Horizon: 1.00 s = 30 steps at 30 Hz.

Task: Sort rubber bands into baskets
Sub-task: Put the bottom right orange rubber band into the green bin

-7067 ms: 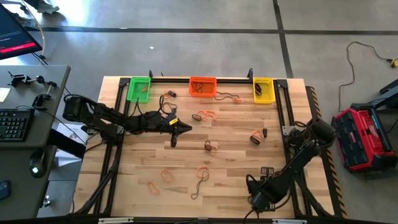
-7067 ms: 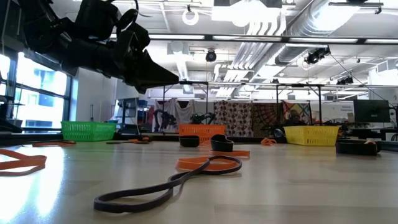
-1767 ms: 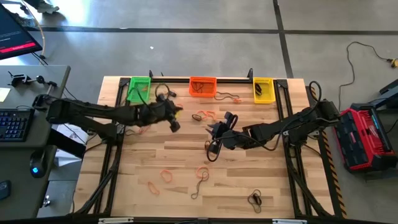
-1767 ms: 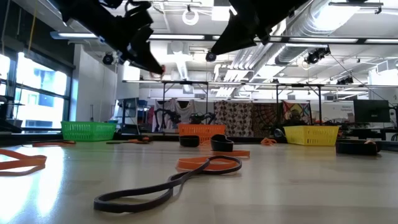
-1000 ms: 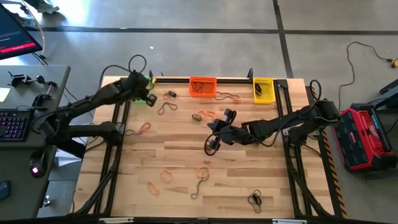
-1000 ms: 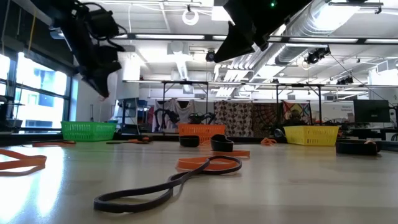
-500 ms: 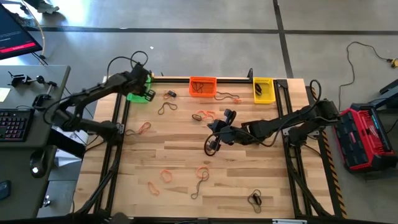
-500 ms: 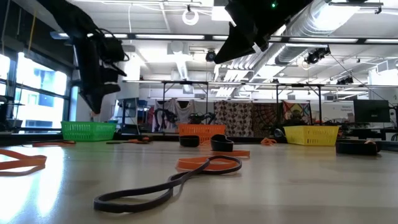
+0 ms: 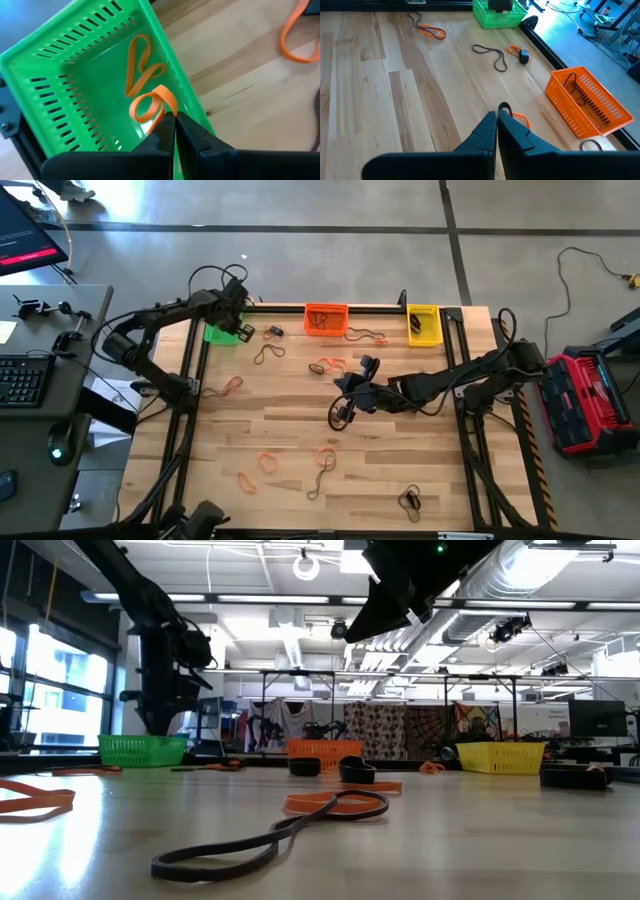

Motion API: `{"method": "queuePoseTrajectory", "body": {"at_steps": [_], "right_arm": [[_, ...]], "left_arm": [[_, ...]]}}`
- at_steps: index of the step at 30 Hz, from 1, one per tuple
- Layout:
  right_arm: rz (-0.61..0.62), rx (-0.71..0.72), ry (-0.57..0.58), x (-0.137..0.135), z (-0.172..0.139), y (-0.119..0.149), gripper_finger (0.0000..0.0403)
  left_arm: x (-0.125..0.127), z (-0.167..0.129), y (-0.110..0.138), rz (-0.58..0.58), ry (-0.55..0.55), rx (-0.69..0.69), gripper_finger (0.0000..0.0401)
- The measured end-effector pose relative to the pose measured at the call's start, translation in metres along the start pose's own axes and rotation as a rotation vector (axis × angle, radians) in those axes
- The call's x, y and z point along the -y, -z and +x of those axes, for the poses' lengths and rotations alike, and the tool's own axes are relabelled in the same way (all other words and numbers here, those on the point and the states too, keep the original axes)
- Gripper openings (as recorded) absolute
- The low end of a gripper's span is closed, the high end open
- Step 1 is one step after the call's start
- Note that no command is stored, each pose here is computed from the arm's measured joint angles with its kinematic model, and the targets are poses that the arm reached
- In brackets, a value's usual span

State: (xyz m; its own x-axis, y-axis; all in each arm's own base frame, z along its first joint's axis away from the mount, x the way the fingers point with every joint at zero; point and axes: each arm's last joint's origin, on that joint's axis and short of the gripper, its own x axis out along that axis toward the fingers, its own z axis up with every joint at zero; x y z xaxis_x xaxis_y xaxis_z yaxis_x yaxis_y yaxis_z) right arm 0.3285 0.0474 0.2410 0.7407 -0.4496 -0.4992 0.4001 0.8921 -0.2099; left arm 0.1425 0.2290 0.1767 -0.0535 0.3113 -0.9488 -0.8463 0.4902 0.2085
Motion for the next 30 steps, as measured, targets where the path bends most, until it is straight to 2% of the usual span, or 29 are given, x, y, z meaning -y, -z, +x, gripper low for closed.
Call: {"method": "queuePoseTrajectory", "body": {"at_steps": [14, 20, 25, 30], "right_arm": [[-0.002, -0.002, 0.0, 0.0, 0.0, 0.0002, 0.0004], [-0.002, -0.002, 0.0, 0.0, 0.0, 0.0002, 0.0004], [-0.002, -0.002, 0.001, 0.0001, 0.0, 0.0002, 0.0004], [-0.002, -0.002, 0.0, 0.0, 0.0, 0.0002, 0.0004]], "left_arm": [[0.0006, 0.01, -0.0013, 0.037, -0.055, -0.06, 0.0], [0.0008, 0.0098, 0.0019, 0.089, -0.043, -0.094, 0.0], [0.0029, 0.0098, 0.0021, 0.112, 0.03, -0.094, 0.0], [0.0023, 0.0098, 0.0021, 0.138, 0.009, -0.094, 0.0006]]}}
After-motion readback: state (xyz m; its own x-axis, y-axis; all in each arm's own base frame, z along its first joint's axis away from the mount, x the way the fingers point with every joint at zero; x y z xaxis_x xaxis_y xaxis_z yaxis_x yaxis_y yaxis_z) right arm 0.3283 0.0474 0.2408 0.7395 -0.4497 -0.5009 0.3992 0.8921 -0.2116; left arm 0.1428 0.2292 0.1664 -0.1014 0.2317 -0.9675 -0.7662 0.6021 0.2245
